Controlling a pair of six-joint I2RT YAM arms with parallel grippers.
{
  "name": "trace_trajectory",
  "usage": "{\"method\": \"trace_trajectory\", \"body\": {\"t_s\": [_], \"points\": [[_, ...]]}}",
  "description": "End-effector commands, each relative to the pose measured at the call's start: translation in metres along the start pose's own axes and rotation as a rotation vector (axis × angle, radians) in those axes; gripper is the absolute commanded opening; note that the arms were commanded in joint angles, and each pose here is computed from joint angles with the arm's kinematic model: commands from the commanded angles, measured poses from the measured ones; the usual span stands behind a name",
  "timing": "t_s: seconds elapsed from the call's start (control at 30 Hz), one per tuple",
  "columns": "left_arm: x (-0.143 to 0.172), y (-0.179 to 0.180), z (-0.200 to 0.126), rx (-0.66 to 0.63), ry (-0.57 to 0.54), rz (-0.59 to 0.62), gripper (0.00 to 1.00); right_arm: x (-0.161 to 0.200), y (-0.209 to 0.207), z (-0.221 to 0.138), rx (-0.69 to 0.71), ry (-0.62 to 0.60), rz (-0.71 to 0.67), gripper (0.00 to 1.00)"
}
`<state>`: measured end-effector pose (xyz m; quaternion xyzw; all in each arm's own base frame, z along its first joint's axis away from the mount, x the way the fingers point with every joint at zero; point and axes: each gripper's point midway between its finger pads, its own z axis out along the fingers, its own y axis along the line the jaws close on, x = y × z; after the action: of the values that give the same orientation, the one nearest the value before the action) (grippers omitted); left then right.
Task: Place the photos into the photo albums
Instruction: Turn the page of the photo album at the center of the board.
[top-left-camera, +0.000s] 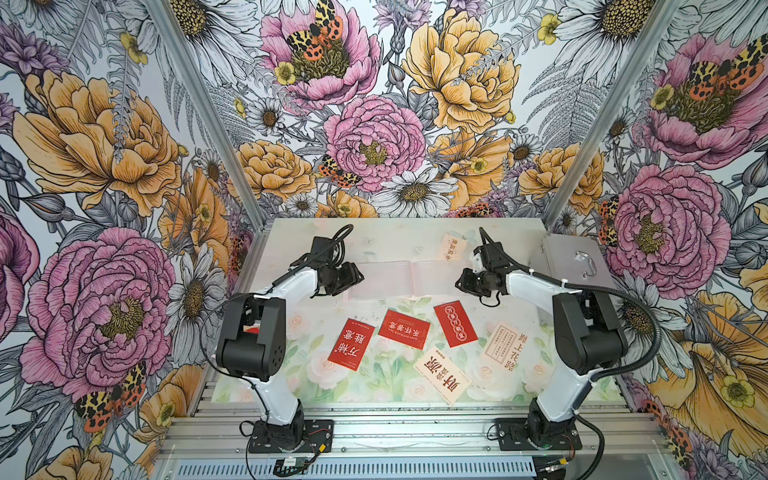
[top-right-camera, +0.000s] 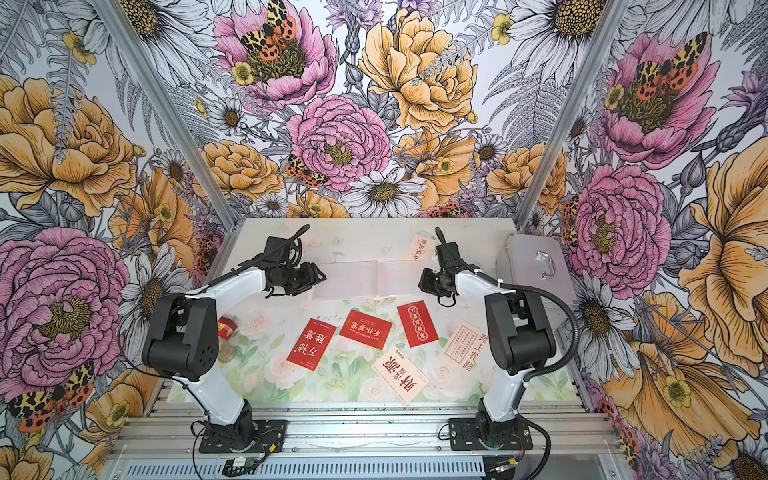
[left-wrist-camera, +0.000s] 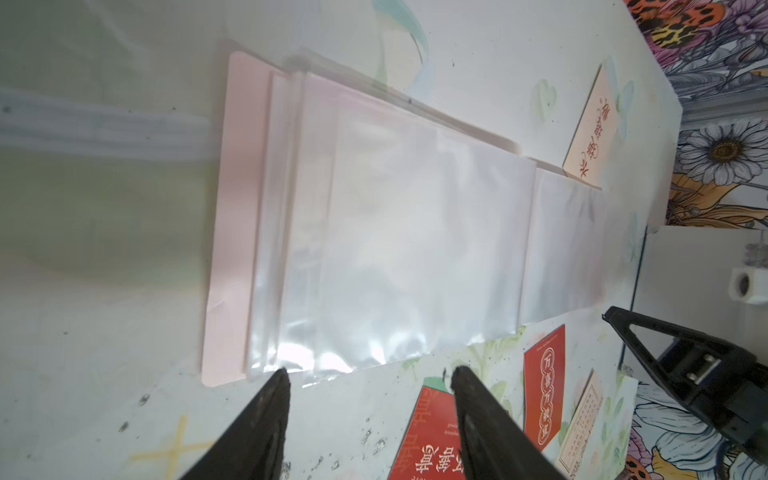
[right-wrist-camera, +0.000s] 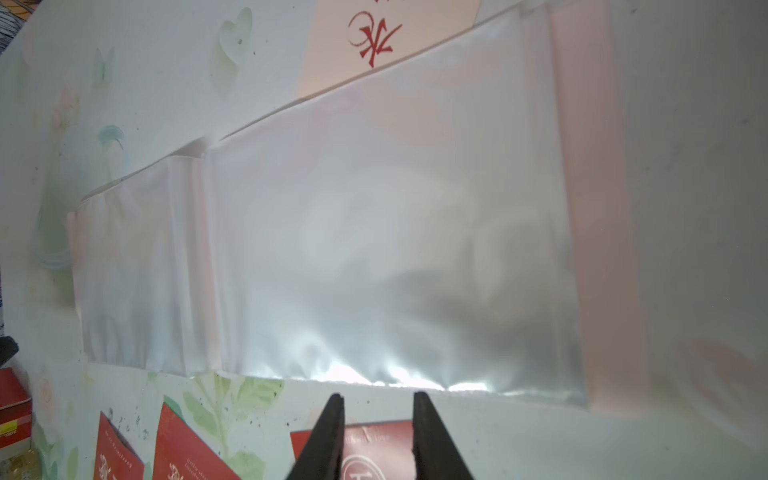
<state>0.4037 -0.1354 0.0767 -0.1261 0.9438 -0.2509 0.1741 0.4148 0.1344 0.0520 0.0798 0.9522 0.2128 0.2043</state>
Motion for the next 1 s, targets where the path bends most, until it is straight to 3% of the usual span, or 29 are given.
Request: {"method": "trace_trajectory", "body": {"t_s": [0.0,0.1,0.57,0.97], "points": [[-0.003,-0.004,0.013,0.026,0.009,0.049,0.62,-0.011,-0.003,0.011,0.034,-0.015,-0.03,0.3],[-0.002,0.005,0.031,0.011,0.037,0.034,0.6,-0.009,-0.002,0.016,0.031,-0.002,-0.042,0.3],[0.001,-0.004,0.052,-0.002,0.06,0.053,0.59,0.009,-0.011,0.039,0.026,0.077,-0.039,0.3],[0.0,-0.047,0.068,0.142,0.098,0.029,0.58,0.028,-0.013,0.06,-0.005,0.164,-0.009,0.3]]}}
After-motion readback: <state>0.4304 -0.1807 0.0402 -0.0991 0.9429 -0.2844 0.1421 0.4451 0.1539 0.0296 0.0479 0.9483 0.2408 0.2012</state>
